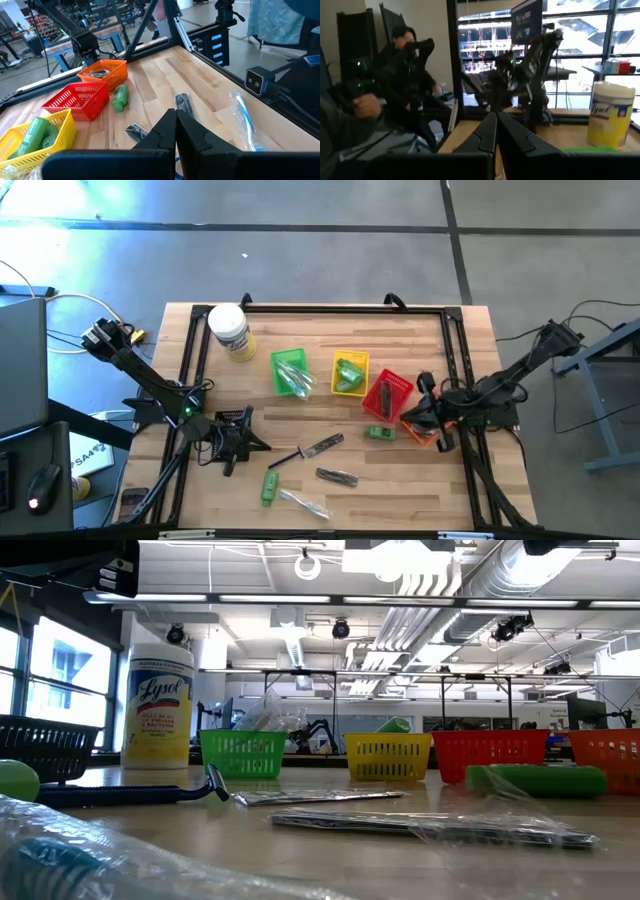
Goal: Pick & Place Travel size toiletries
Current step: Put the blue razor into the black bin
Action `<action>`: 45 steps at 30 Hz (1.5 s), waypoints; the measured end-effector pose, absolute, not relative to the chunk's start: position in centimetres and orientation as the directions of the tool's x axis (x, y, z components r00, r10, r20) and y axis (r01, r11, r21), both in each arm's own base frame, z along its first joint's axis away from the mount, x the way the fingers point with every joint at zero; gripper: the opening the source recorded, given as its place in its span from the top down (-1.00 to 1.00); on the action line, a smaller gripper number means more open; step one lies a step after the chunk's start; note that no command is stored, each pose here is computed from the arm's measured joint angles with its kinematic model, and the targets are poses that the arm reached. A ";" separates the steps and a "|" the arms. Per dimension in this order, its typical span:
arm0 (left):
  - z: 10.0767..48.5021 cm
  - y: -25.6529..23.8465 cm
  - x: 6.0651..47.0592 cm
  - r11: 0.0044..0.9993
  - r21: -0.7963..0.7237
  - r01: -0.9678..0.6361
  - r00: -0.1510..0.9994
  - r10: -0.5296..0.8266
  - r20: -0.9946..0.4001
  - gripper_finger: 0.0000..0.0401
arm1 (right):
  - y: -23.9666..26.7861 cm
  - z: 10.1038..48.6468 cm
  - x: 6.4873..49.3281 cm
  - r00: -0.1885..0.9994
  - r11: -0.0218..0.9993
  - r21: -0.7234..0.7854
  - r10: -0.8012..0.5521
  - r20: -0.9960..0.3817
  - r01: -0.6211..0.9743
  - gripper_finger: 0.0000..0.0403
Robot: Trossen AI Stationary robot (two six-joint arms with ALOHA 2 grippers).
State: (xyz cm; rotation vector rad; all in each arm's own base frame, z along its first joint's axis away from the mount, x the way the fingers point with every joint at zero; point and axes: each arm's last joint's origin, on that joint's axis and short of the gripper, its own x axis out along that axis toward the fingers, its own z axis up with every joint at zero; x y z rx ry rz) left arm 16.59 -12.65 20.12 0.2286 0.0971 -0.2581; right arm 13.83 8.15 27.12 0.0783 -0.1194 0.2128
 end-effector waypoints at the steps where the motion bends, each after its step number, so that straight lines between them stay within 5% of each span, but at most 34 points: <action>1: 20.1 -12.6 16.6 0.941 0.211 0.264 0.962 -0.242 -0.124 1.00 | 8.2 26.4 13.8 0.970 0.974 0.063 0.210 0.122 -0.219 0.97; 11: 20.1 -12.4 16.6 0.959 0.210 0.191 0.979 -0.168 -0.119 1.00 | 7.7 20.5 13.1 0.967 0.969 0.072 0.229 0.110 -0.238 0.97; 26: 20.2 -11.9 16.7 1.000 -0.014 -0.020 0.993 0.018 -0.115 1.00 | 7.5 19.0 12.8 0.969 0.969 0.069 0.234 0.079 -0.239 0.97; 38: 23.1 -12.5 23.5 0.976 -0.108 -0.188 0.771 0.079 -0.632 0.98 | 7.4 19.5 12.7 0.966 0.963 0.130 0.221 0.132 -0.237 0.97; 45: 21.9 -14.5 28.1 0.977 -0.100 -0.187 0.587 0.029 -0.809 0.61 | 7.4 19.6 12.7 0.966 0.957 0.164 0.221 0.132 -0.241 0.97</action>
